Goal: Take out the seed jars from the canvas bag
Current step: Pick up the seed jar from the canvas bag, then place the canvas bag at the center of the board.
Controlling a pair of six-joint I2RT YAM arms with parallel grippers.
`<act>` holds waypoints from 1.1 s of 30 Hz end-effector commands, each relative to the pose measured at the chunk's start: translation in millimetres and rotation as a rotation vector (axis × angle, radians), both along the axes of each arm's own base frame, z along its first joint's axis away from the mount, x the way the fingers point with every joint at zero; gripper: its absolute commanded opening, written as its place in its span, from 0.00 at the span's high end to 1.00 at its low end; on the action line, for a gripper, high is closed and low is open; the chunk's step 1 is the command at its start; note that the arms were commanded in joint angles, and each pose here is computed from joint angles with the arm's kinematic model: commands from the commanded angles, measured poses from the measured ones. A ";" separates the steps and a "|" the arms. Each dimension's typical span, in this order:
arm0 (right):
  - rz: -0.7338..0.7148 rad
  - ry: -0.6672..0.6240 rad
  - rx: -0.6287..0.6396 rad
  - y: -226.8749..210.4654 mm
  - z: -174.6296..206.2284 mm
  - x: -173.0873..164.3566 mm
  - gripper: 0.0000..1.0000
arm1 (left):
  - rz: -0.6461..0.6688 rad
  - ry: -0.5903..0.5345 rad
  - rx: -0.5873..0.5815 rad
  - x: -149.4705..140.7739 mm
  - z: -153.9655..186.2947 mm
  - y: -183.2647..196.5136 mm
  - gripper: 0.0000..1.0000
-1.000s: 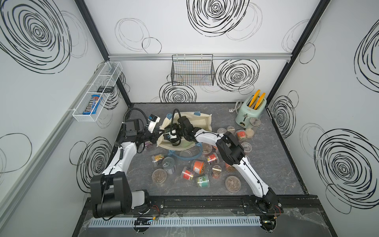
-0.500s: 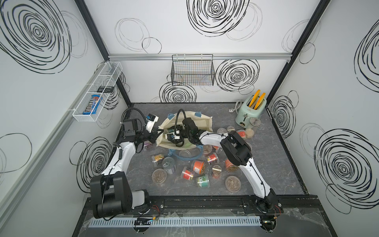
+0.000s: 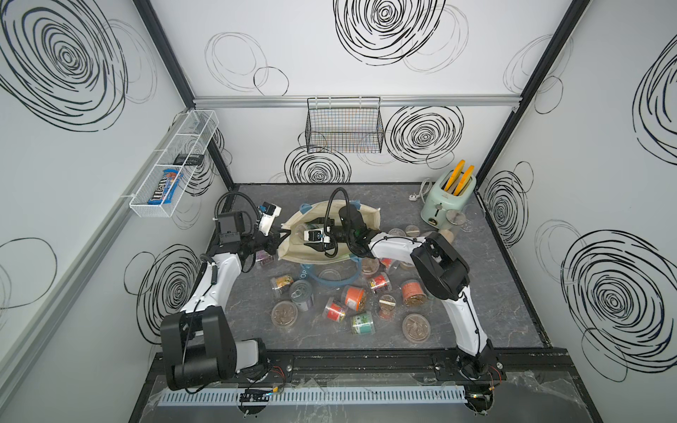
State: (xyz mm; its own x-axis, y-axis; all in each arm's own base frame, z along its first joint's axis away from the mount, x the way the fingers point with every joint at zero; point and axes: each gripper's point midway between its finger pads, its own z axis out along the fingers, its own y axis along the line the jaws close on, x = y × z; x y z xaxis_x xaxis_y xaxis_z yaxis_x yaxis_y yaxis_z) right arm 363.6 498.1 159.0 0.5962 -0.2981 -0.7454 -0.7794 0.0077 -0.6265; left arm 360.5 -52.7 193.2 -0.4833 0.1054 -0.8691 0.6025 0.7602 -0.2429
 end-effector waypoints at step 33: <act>0.123 0.261 0.185 -85.0 138.9 -147.2 0.29 | 0.320 0.404 -0.168 116.1 8.5 25.2 0.83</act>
